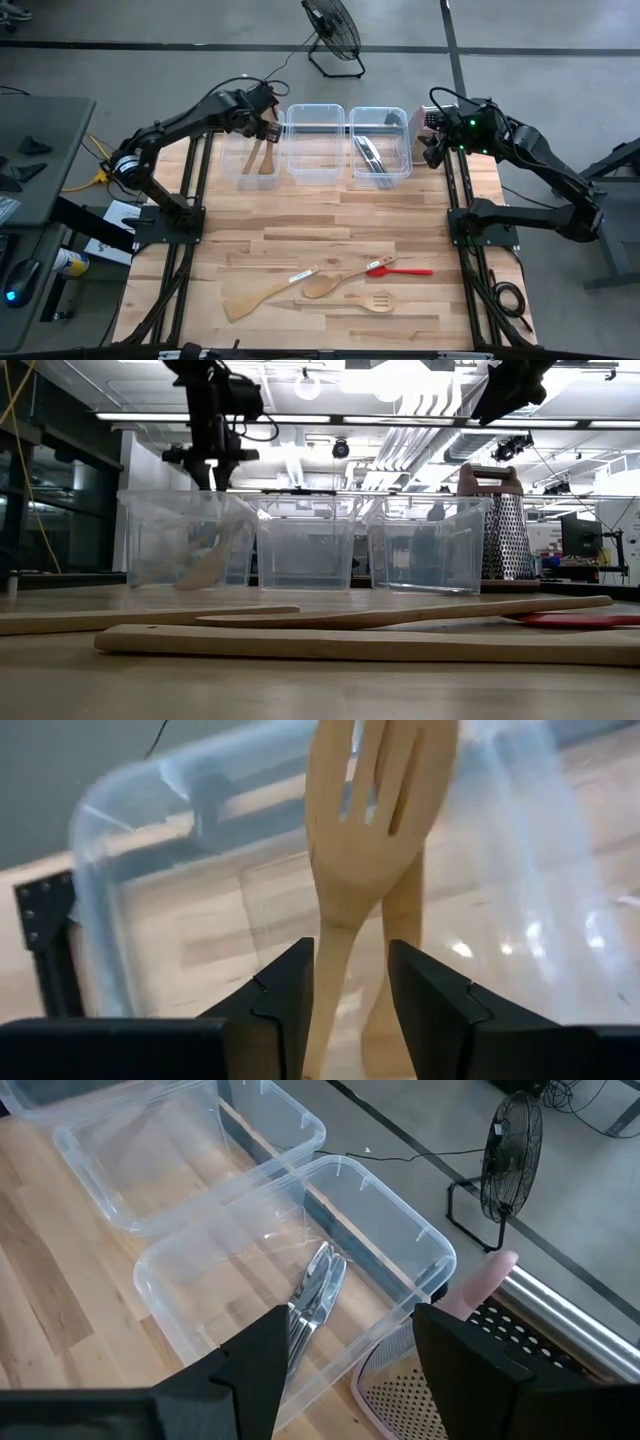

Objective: Pick & Place Kitchen Items
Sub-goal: Put the wooden spatula into the middle transparent bin

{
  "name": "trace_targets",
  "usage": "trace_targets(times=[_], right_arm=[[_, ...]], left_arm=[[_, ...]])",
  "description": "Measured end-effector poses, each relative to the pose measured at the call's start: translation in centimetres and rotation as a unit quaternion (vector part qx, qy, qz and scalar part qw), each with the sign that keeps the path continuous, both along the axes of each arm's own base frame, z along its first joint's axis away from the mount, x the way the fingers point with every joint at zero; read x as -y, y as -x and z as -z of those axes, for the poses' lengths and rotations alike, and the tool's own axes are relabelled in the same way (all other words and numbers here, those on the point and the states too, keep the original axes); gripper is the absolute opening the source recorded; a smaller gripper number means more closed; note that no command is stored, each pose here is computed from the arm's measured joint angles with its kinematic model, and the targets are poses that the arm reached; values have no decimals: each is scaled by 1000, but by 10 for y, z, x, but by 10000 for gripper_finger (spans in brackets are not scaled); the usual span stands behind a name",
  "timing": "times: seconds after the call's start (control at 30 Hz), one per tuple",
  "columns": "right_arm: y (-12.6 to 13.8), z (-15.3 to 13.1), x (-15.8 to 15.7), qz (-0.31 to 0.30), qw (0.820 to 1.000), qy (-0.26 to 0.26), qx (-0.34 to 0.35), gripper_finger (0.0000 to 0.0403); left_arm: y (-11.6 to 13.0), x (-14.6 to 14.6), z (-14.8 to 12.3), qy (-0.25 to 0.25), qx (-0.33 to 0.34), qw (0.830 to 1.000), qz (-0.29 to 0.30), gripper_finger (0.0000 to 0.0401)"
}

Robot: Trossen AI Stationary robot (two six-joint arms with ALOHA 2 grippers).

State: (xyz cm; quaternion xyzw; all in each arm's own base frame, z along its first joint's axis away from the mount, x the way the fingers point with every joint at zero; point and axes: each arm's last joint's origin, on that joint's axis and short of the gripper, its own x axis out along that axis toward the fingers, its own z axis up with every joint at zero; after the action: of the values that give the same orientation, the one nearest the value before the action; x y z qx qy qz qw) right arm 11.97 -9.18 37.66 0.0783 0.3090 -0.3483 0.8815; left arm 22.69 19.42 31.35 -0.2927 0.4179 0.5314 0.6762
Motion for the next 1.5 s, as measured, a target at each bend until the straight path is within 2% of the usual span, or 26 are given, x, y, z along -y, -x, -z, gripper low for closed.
trace_targets(times=[0.23, 0.43, 0.67, 0.8, 0.9, 1.2, 1.5], right_arm=[[1, 1, -3, -23, 1000, -16, 4, 206], [9, 2, -10, -39, 999, -23, -10, 206], [29, -3, -24, -52, 999, -8, -1, 206], [37, -6, -34, -89, 996, -17, 23, 206], [45, -3, -41, -109, 993, -35, 17, 206], [67, -2, -58, -133, 990, -39, 21, 206], [75, -3, -66, -140, 987, -53, 57, 206]], left_arm=[[-9, 20, -43, -17, 0, 998, 67, 129], [-25, 58, -59, -7, 0, 988, 153, 129], [-41, 117, -55, 35, -11, 976, 213, 129], [-48, 155, -55, 42, -5, 967, 253, 129], [-49, 184, -54, 49, -6, 958, 282, 129], [-43, 257, -36, 83, 6, 952, 294, 129], [-38, 303, -8, 84, 2, 918, 388, 130]])
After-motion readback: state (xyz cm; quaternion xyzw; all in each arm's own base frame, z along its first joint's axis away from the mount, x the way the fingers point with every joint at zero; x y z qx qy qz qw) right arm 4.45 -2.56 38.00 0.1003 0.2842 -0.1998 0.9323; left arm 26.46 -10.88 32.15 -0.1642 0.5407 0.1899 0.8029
